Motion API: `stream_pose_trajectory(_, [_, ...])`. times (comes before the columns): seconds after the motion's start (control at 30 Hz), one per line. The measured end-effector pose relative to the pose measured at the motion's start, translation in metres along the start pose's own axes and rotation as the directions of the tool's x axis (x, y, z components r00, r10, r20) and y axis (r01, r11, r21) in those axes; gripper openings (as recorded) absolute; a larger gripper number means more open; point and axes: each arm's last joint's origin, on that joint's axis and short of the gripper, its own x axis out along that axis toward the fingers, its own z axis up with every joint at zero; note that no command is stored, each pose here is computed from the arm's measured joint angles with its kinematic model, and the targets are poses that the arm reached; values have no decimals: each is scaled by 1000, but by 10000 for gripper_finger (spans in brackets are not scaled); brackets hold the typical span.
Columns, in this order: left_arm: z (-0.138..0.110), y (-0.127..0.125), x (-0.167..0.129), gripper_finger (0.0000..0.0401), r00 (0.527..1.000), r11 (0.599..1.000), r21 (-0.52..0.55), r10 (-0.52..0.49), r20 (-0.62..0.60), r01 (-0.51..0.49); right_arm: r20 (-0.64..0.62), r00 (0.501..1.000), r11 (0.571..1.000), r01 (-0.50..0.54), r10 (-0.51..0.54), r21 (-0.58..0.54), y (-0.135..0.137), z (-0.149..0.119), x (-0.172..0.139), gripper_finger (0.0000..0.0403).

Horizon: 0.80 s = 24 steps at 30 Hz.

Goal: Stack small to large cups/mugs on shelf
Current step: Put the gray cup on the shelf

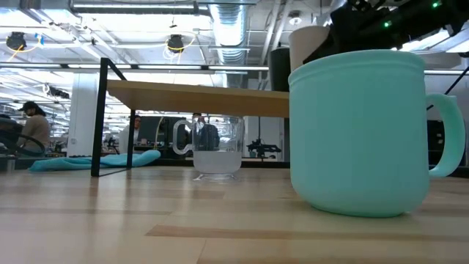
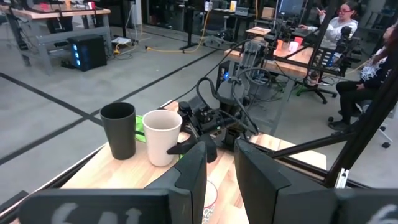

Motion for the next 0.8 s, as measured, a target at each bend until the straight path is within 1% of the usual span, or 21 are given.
stream_pose_trajectory(0.43, [0,0,0,73,1000,1000,-2,0,0,0,-9,1000,1000,6,-6,-3,-1,-1,0,342])
stream_pose_trajectory(0.73, [0,0,0,73,1000,1000,-5,0,0,0,-15,1000,1000,27,-27,-7,-4,-1,2,392])
stream_pose_trajectory(0.8, [0,0,0,73,1000,1000,-5,0,0,0,-16,999,999,37,-37,-6,-5,-1,3,396])
